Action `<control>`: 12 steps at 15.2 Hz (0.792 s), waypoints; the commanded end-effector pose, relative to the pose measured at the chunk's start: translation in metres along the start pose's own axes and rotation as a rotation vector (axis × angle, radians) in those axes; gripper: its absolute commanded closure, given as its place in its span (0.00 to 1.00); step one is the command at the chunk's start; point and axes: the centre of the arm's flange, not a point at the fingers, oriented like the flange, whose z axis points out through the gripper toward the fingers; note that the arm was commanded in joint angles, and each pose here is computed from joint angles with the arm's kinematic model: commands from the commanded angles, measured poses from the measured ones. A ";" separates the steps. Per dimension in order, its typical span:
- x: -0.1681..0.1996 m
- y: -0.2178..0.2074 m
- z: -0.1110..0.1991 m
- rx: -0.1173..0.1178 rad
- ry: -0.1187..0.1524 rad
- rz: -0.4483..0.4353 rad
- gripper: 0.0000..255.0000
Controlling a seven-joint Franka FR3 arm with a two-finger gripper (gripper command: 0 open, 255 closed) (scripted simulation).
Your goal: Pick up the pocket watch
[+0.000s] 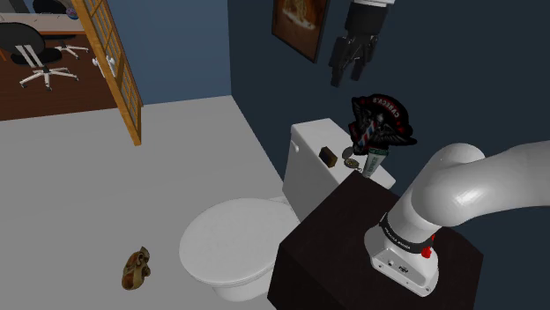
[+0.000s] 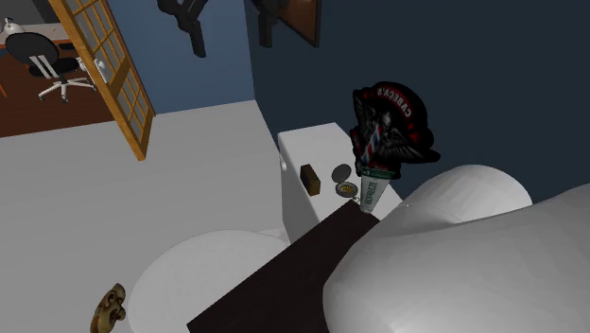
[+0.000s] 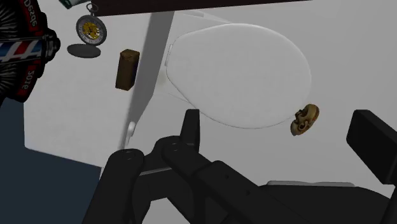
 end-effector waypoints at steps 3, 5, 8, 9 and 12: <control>0.003 0.014 0.022 -0.006 -0.003 0.015 0.00; 0.005 0.029 0.043 -0.012 -0.006 0.030 0.00; 0.008 0.050 0.075 -0.021 -0.011 0.053 0.00; 0.009 0.058 0.086 -0.024 -0.013 0.061 0.00; 0.011 0.080 0.117 -0.033 -0.017 0.083 0.00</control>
